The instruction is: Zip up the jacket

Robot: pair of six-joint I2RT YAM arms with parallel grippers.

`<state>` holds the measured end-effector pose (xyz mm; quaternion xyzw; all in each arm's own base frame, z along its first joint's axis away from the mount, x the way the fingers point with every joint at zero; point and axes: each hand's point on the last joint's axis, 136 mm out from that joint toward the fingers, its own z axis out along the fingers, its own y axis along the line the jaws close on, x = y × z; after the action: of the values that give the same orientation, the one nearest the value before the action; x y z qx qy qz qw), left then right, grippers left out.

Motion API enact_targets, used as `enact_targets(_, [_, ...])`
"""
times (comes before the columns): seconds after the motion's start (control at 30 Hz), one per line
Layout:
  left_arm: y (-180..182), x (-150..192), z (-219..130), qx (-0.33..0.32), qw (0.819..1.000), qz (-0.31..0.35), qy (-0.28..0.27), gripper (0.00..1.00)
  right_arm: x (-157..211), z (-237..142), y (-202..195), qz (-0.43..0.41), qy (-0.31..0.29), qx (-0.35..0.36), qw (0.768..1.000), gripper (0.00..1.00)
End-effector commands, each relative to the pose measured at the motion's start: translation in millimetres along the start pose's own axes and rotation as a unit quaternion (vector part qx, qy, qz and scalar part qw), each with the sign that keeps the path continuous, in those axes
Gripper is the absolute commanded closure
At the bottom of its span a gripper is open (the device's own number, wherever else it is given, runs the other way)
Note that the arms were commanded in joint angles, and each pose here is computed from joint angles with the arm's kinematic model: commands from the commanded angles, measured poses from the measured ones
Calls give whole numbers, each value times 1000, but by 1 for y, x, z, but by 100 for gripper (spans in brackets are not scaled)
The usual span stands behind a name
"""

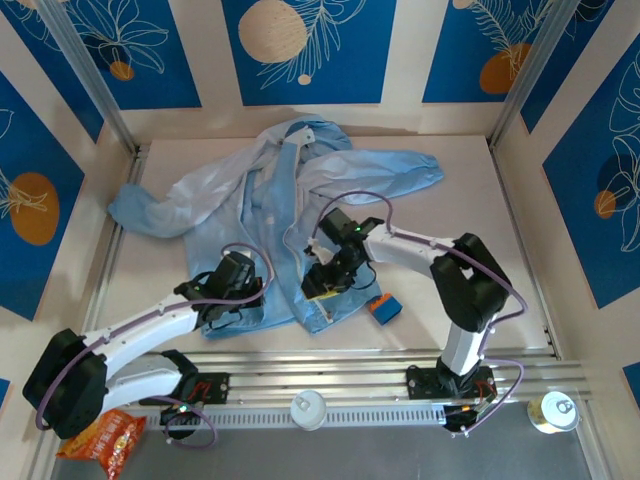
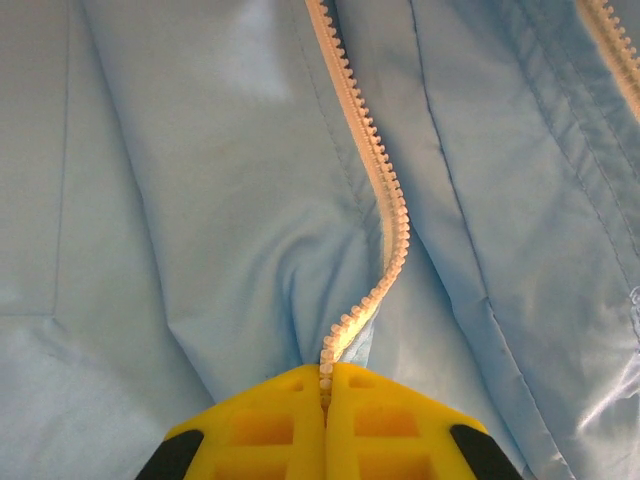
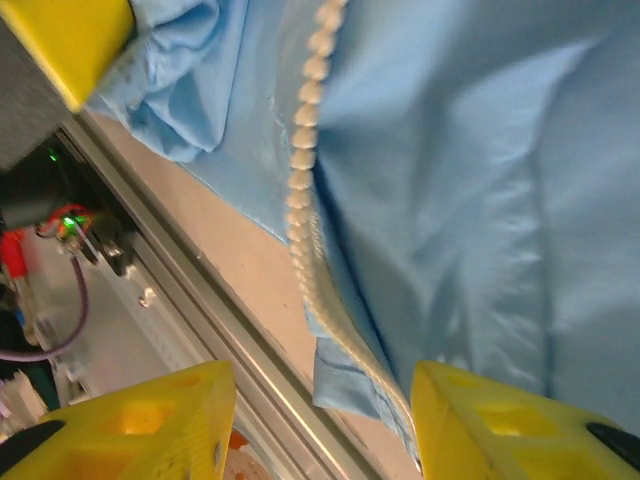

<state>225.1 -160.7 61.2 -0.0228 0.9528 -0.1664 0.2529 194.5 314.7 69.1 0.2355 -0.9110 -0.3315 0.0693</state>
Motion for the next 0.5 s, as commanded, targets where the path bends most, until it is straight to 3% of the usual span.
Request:
enact_targets(0.0, [2, -4, -4, -11, 1000, -2, 6, 100, -6, 14, -10, -14, 14, 17, 1000, 49])
enact_targets(0.07, [2, -5, -5, -12, 1000, -2, 5, 100, -6, 19, -8, -17, 30, 15, 999, 54])
enact_targets(0.13, [2, -6, -6, -13, 1000, -1, 4, 100, -9, 17, -9, -22, 31, 25, 999, 82])
enact_targets(0.2, [2, -7, -7, -15, 1000, -2, 2, 100, -15, 2, -25, -17, 23, 72, 997, 98])
enact_targets(0.33, [0, -11, -10, -13, 1000, -2, -3, 100, -48, -96, -102, 37, -25, 250, 967, 100])
enact_targets(0.47, [-2, -11, -9, -11, 1000, 1, 3, 100, -81, -229, -154, 72, -100, 426, 896, 100])
